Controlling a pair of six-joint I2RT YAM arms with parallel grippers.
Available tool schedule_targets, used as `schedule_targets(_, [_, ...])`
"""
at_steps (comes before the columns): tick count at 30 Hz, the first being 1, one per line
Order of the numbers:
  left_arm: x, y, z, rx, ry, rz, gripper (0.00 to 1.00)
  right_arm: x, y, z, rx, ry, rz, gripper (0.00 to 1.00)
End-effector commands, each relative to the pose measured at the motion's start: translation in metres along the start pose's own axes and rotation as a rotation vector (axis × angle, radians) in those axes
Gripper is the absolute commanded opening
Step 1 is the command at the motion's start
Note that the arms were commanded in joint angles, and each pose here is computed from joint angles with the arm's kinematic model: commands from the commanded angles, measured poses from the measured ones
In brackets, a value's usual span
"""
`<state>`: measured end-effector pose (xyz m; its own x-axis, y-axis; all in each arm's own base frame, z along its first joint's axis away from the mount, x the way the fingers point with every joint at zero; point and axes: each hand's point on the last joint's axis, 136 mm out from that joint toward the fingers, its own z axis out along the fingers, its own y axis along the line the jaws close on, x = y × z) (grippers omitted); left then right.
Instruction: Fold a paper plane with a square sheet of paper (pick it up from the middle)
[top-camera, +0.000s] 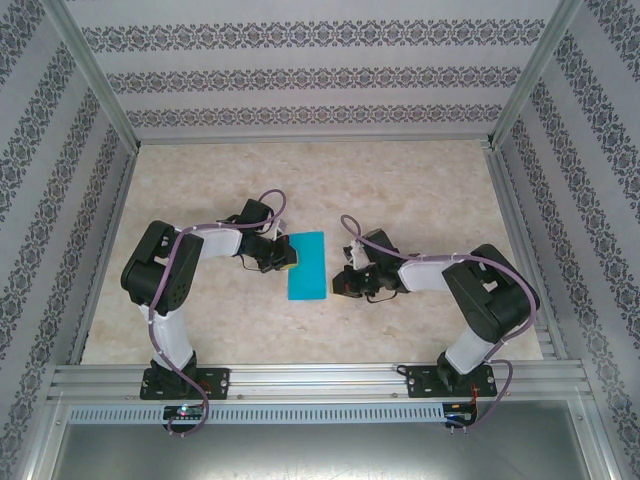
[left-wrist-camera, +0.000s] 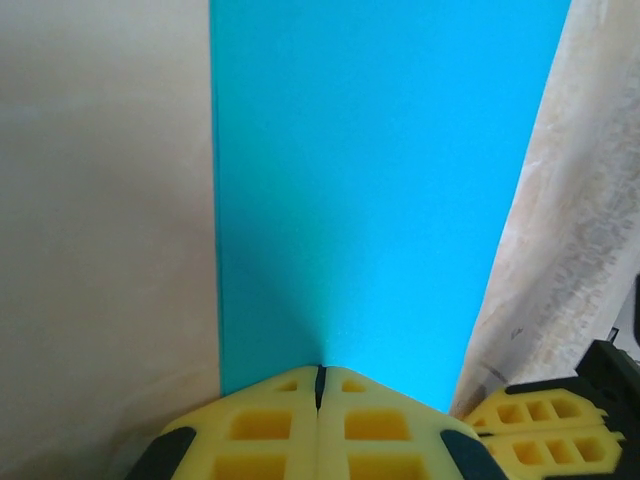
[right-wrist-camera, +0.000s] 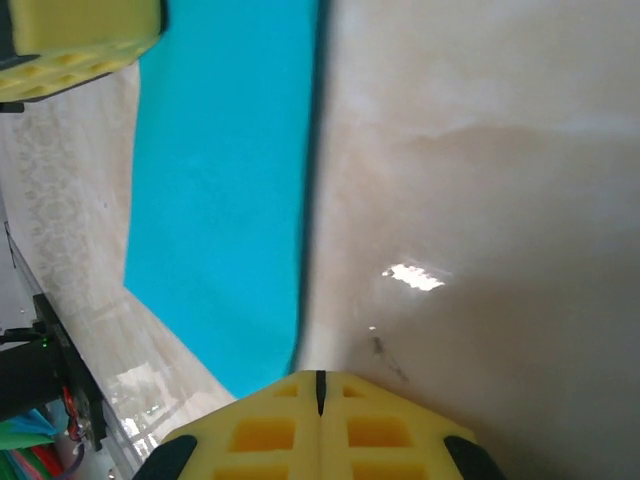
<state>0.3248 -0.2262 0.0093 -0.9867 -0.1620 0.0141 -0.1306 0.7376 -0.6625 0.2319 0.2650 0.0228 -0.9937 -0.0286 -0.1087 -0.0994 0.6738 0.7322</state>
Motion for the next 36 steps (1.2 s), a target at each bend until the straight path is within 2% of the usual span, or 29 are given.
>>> schedule_targets(1, [0.045, 0.107, 0.008, -0.418, 0.088, -0.156, 0.0, -0.019, 0.029, -0.001, -0.013, -0.032, -0.046, 0.0])
schedule_targets(6, [0.048, 0.109, 0.014, -0.403, 0.103, -0.164, 0.0, -0.029, 0.05, 0.032, -0.006, -0.008, -0.06, 0.0])
schedule_targets(13, [0.051, 0.115, 0.014, -0.422, 0.103, -0.178, 0.0, -0.019, 0.034, 0.05, 0.016, 0.035, -0.023, 0.0])
schedule_targets(20, [0.053, 0.12, 0.014, -0.436, 0.103, -0.182, 0.0, 0.02, -0.001, 0.037, 0.089, 0.109, 0.024, 0.0])
schedule_targets(27, [0.048, 0.114, 0.015, -0.422, 0.094, -0.168, 0.0, 0.054, -0.034, 0.01, 0.149, 0.119, 0.083, 0.0])
schedule_targets(31, [0.032, 0.084, 0.016, -0.304, 0.074, -0.104, 0.0, 0.032, -0.012, -0.013, 0.107, 0.019, 0.049, 0.0])
schedule_targets(36, [-0.007, 0.004, -0.012, -0.152, -0.043, 0.118, 0.01, -0.006, 0.026, -0.038, 0.046, -0.164, 0.034, 0.0])
